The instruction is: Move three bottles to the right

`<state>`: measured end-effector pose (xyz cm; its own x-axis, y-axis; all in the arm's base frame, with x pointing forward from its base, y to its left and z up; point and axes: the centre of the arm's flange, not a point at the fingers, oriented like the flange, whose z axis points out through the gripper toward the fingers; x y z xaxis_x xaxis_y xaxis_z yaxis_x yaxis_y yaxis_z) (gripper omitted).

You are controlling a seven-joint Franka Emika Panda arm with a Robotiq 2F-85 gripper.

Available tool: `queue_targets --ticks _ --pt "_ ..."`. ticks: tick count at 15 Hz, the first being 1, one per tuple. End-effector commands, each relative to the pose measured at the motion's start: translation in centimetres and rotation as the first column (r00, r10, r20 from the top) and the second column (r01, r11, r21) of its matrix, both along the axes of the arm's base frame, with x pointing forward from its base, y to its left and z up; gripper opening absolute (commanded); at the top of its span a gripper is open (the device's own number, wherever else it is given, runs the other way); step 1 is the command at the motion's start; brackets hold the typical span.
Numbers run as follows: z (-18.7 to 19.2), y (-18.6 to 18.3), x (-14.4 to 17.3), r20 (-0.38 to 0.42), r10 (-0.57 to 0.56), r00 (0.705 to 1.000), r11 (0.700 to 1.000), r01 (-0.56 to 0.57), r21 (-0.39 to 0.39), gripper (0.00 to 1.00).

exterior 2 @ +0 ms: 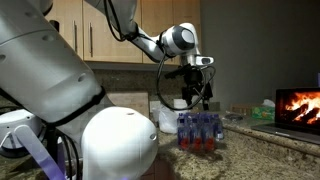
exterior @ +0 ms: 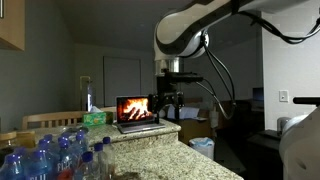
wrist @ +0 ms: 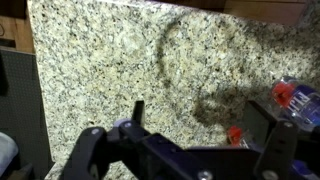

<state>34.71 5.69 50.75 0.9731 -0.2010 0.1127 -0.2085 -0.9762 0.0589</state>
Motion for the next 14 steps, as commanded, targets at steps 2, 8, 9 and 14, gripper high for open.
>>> queue_targets --ticks 2,8,9,14 --pt "1.9 -0.1 3.2 0.069 0.037 0.997 0.998 -0.033 -0.060 1.00" --pt "6.1 2.2 13.7 0.097 0.321 0.942 0.935 -0.299 -0.192 1.00" --pt "5.9 3.1 15.3 0.084 0.364 0.927 0.920 -0.345 -0.185 1.00" --pt "3.5 6.6 22.8 0.006 0.570 0.821 0.814 -0.564 -0.139 1.00"
